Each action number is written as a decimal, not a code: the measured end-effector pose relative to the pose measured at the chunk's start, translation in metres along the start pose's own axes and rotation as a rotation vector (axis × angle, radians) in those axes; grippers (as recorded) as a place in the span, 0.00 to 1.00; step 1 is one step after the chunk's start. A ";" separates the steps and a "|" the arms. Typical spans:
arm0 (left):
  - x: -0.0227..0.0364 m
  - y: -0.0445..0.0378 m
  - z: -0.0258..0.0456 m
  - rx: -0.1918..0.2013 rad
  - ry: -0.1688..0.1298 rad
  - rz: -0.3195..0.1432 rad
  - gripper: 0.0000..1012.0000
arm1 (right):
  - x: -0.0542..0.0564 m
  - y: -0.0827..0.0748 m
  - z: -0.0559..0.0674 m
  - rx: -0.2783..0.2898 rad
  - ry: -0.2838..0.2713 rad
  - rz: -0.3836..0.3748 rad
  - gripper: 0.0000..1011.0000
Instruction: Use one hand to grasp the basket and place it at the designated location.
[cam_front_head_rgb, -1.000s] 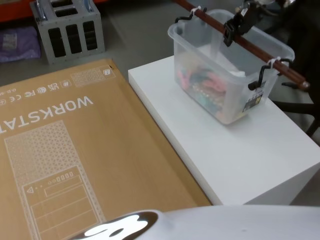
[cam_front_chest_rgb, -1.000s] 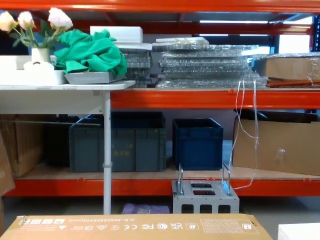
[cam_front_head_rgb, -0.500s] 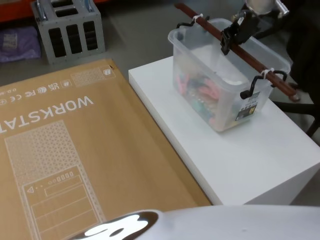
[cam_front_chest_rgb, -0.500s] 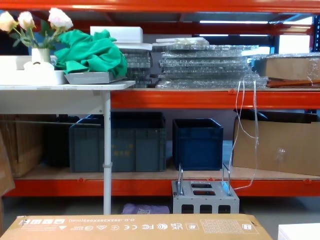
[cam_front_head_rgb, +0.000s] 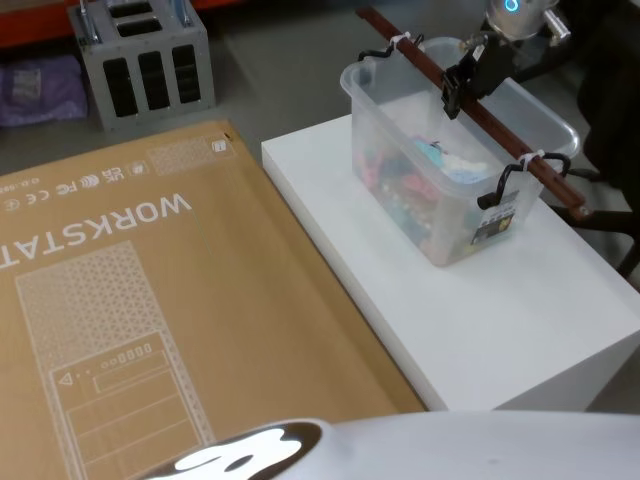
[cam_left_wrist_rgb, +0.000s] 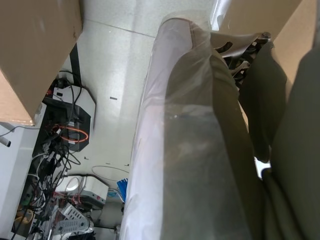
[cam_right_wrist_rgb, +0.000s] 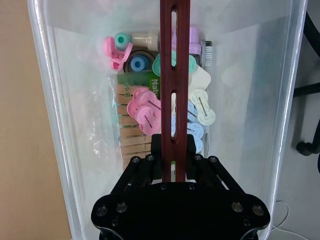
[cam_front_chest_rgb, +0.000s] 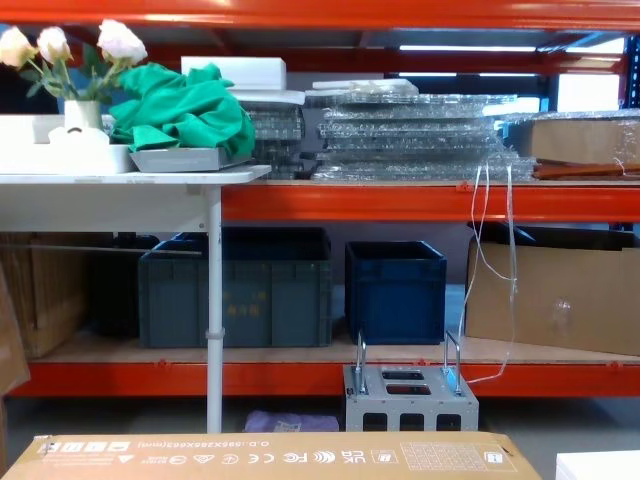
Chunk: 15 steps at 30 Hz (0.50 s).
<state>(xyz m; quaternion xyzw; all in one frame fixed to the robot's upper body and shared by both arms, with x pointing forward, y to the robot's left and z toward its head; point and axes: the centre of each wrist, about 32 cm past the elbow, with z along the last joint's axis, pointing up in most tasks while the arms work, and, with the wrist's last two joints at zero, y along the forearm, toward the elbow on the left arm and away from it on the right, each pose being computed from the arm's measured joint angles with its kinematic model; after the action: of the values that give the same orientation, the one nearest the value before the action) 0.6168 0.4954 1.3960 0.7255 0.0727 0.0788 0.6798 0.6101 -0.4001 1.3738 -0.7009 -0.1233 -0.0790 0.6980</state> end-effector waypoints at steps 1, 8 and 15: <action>0.0000 0.0000 0.0000 0.000 0.000 0.000 0.00 | 0.001 0.000 0.000 0.003 -0.007 0.005 0.24; 0.0000 0.0000 0.0001 0.000 0.000 0.000 0.00 | 0.002 -0.002 0.002 0.025 -0.034 0.005 0.23; 0.0000 0.0000 0.0000 0.000 0.000 0.000 0.00 | 0.004 -0.015 -0.002 0.045 -0.028 -0.036 0.41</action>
<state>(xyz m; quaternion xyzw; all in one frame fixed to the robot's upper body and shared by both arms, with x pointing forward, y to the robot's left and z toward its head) 0.6169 0.4954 1.3961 0.7255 0.0727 0.0789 0.6798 0.6100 -0.4023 1.3892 -0.6838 -0.1475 -0.0791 0.7102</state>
